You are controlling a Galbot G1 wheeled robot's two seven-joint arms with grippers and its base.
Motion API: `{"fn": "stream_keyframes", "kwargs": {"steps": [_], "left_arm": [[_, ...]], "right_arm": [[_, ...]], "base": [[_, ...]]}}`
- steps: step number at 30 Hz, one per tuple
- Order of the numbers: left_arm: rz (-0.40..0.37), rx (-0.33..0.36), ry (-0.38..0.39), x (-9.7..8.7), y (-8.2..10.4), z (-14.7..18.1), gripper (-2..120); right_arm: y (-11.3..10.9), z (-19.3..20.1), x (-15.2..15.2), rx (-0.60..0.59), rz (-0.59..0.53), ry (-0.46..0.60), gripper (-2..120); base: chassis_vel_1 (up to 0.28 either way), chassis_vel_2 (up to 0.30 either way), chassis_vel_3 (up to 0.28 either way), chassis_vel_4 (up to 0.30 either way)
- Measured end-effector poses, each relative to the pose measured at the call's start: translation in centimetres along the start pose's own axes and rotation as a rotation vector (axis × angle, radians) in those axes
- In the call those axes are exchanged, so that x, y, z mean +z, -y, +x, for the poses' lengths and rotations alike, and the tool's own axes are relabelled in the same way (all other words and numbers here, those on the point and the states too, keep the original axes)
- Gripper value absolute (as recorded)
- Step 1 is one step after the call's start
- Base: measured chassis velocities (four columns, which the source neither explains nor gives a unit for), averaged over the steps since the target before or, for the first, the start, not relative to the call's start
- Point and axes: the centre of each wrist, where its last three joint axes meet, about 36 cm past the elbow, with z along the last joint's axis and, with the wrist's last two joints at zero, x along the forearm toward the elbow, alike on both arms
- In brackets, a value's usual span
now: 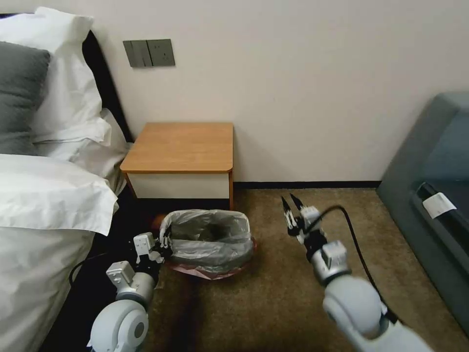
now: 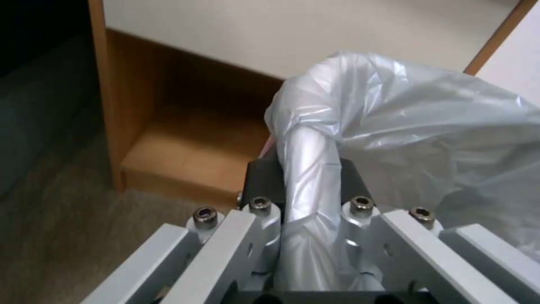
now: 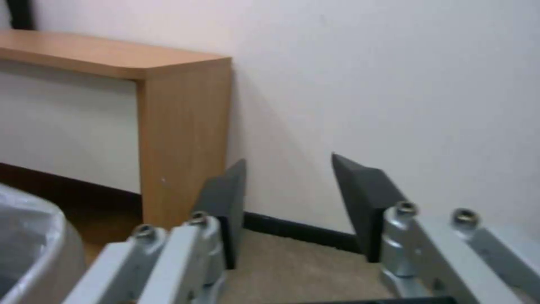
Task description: Pick up the garbage bag from the table and place it over the trash can.
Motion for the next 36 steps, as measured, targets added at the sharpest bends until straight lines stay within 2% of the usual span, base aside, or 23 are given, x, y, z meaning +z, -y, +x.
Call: {"fn": "stream_keyframes", "kwargs": {"steps": [1, 2, 4, 5, 6, 9, 11, 13, 16, 21, 28, 36], "left_arm": [[0.000, 0.000, 0.000, 0.0, 0.0, 0.0, 9], [0.001, 0.000, -0.015, 0.4, 0.2, 0.2, 9], [0.001, -0.002, -0.033, 0.9, 0.4, 0.4, 9], [0.000, -0.006, -0.047, 1.4, 0.7, 0.5, 9], [0.000, -0.006, -0.047, 1.4, 0.7, 0.5, 9], [-0.004, -0.008, -0.068, 2.6, 1.4, 1.0, 9], [-0.004, -0.008, -0.072, 3.0, 1.7, 1.1, 9], [0.001, -0.017, -0.082, 3.6, 2.3, 1.5, 9], [0.010, -0.023, -0.093, 4.2, 2.9, 1.7, 9], [0.021, -0.016, -0.117, 5.6, 4.1, 1.8, 9], [0.048, -0.015, -0.134, 6.4, 5.7, 1.7, 9], [0.044, -0.031, -0.139, 7.0, 6.1, 1.8, 9]], "right_arm": [[0.0, 0.0, 0.0, 0.000, 0.000, 0.000, 43], [-0.6, 0.8, 0.1, 0.022, -0.009, -0.008, 52], [-1.1, 1.6, 0.2, 0.050, -0.021, -0.015, 58], [-1.4, 2.2, 0.5, 0.069, -0.022, -0.019, 65], [-1.4, 2.2, 0.5, 0.069, -0.022, -0.019, 65], [-1.6, 3.4, 1.2, 0.104, -0.012, -0.023, 79], [-1.6, 3.8, 1.3, 0.113, -0.016, -0.027, 82], [-1.6, 4.4, 1.3, 0.132, -0.023, -0.033, 93], [-1.2, 4.5, 1.3, 0.147, -0.023, -0.032, 99], [-0.1, 4.4, 1.3, 0.173, -0.014, -0.025, 100], [0.5, 4.3, 1.3, 0.177, -0.015, -0.022, 100], [0.7, 4.0, 1.4, 0.175, -0.018, -0.020, 100]], "base": [[0.000, 0.000, 0.000, 0.000], [0.000, 0.000, 0.000, 0.000], [0.000, 0.000, 0.000, 0.000], [0.000, 0.000, 0.000, 0.000], [0.000, 0.000, 0.000, 0.000], [0.000, 0.000, 0.000, 0.000], [0.000, 0.000, 0.000, 0.000], [0.000, 0.000, 0.000, 0.000], [0.000, 0.000, 0.000, 0.000], [0.000, 0.000, 0.000, 0.000], [0.000, 0.000, 0.000, 0.000], [0.000, 0.000, 0.000, 0.000]]}}
